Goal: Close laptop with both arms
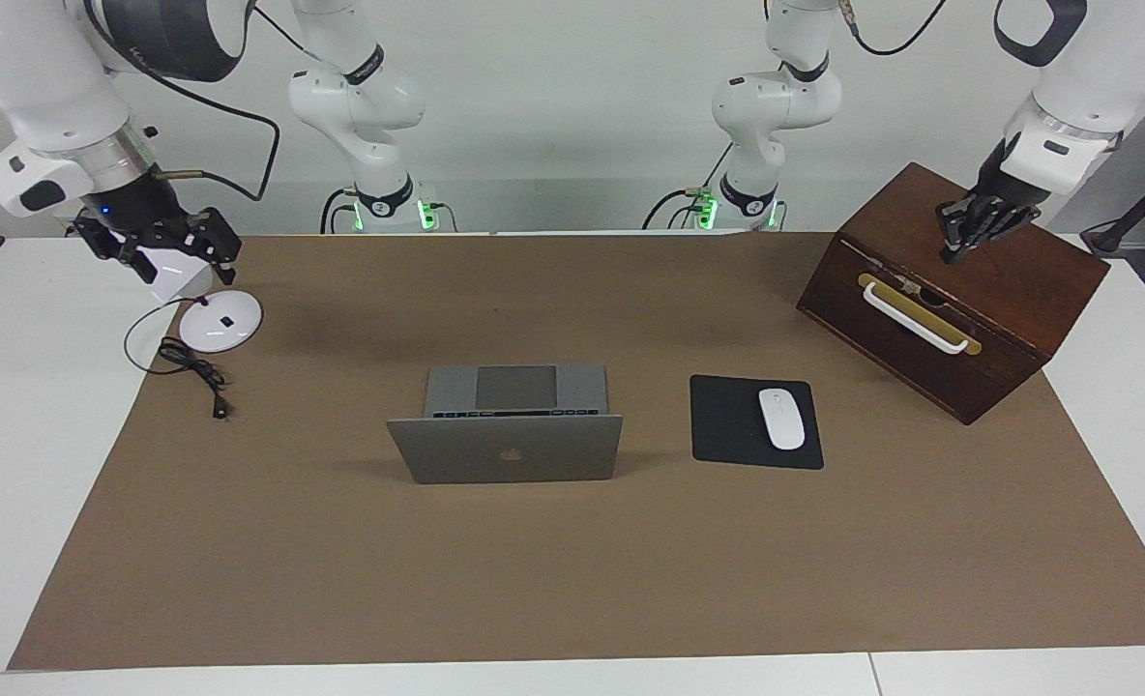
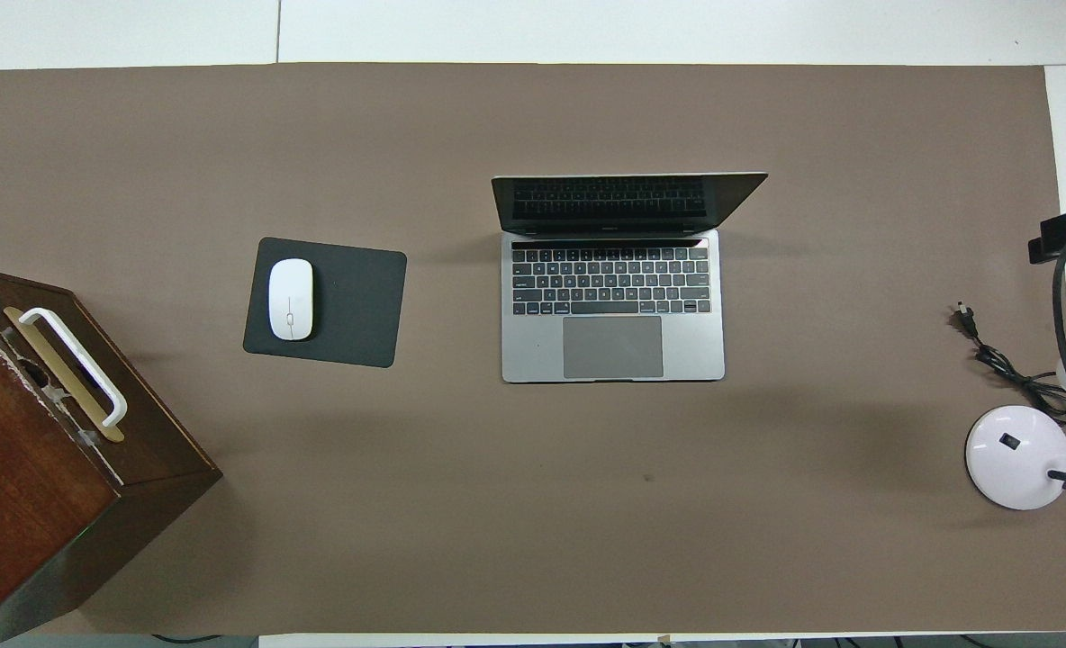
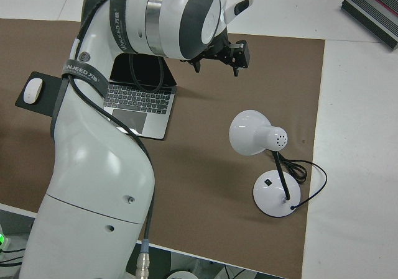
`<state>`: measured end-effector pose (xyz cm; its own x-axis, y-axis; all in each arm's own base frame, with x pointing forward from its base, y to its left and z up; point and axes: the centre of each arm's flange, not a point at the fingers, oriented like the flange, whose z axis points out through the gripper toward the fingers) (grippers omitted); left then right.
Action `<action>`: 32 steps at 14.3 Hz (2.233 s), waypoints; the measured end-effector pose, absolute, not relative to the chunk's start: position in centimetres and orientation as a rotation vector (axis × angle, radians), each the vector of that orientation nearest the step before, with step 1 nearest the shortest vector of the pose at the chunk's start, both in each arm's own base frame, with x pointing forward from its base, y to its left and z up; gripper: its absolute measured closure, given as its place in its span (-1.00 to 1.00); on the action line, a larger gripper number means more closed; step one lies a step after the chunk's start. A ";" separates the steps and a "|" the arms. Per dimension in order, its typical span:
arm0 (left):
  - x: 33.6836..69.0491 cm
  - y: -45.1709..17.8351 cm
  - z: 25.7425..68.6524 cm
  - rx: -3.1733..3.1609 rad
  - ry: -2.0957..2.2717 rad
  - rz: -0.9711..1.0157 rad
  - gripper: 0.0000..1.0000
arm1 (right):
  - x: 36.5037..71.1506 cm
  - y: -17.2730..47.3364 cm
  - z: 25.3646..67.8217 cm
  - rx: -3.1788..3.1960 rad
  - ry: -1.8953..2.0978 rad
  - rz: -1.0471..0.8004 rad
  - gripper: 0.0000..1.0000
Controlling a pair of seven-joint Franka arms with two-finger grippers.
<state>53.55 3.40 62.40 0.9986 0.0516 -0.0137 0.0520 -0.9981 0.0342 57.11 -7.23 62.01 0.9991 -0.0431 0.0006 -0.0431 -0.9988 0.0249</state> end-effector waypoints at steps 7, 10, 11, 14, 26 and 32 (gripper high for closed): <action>54.8 2.9 61.7 3.101 0.070 0.122 0.98 | 62.4 -8.8 61.5 3.100 -0.056 0.058 0.10; 55.4 2.6 60.5 3.075 0.077 0.178 0.98 | 64.7 -9.1 60.6 3.088 0.011 0.119 0.73; 55.6 2.6 60.1 3.066 0.080 0.190 0.98 | 65.3 -9.2 59.9 3.083 0.020 0.135 0.93; 56.4 2.0 58.5 3.042 0.081 0.252 0.98 | 68.0 -9.5 57.1 3.063 0.070 0.221 0.98; 55.3 -9.1 50.1 2.940 -0.119 0.585 0.98 | 78.8 -5.6 49.3 2.989 0.046 0.803 0.98; 48.5 -16.0 45.5 2.847 -0.305 0.775 0.98 | 79.9 3.4 47.9 3.045 -0.054 0.909 0.98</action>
